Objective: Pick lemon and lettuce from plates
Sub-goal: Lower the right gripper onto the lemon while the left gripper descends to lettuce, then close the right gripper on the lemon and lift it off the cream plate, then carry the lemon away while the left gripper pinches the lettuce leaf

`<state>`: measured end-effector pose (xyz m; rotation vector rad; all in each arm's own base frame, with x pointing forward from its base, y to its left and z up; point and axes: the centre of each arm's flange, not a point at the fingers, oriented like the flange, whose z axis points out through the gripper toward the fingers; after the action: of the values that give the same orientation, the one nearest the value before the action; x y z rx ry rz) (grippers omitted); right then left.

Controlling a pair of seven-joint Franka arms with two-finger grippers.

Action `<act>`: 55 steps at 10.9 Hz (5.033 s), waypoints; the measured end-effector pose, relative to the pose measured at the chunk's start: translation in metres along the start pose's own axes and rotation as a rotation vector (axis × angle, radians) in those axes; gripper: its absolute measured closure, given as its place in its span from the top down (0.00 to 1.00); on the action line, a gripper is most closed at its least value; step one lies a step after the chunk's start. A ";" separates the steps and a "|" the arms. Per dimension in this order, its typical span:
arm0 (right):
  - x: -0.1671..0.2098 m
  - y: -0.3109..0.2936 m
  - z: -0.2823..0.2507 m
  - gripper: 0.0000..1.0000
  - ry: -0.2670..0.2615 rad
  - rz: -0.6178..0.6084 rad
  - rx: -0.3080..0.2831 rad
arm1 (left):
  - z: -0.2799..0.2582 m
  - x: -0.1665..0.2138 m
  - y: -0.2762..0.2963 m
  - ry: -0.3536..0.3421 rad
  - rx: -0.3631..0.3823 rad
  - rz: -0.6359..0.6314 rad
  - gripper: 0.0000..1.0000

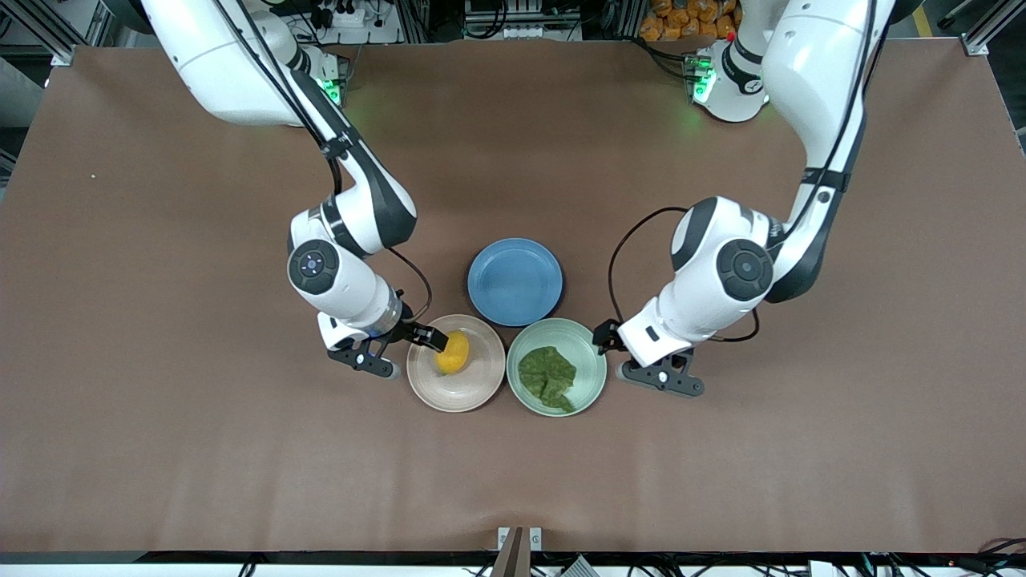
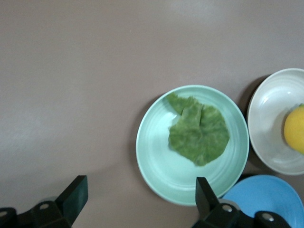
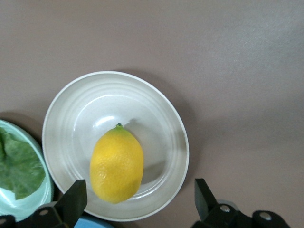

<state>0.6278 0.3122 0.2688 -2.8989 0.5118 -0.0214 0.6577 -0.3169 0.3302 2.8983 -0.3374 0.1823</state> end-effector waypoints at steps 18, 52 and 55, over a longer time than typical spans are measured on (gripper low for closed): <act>-0.026 -0.025 0.070 0.67 0.057 -0.031 0.074 | 0.151 -0.006 0.032 0.297 -0.069 0.034 1.00; 0.102 0.141 -0.134 0.67 -0.034 -0.361 -0.189 | 0.155 0.000 0.049 0.217 0.026 0.170 1.00; 0.104 0.148 -0.144 0.67 -0.027 -0.369 -0.224 | 0.143 0.009 0.054 0.212 0.024 0.173 1.00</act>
<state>0.6690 0.1129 0.3790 -3.1643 -0.0344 0.0222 0.6669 -0.4029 0.2042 2.8367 -0.5498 0.5200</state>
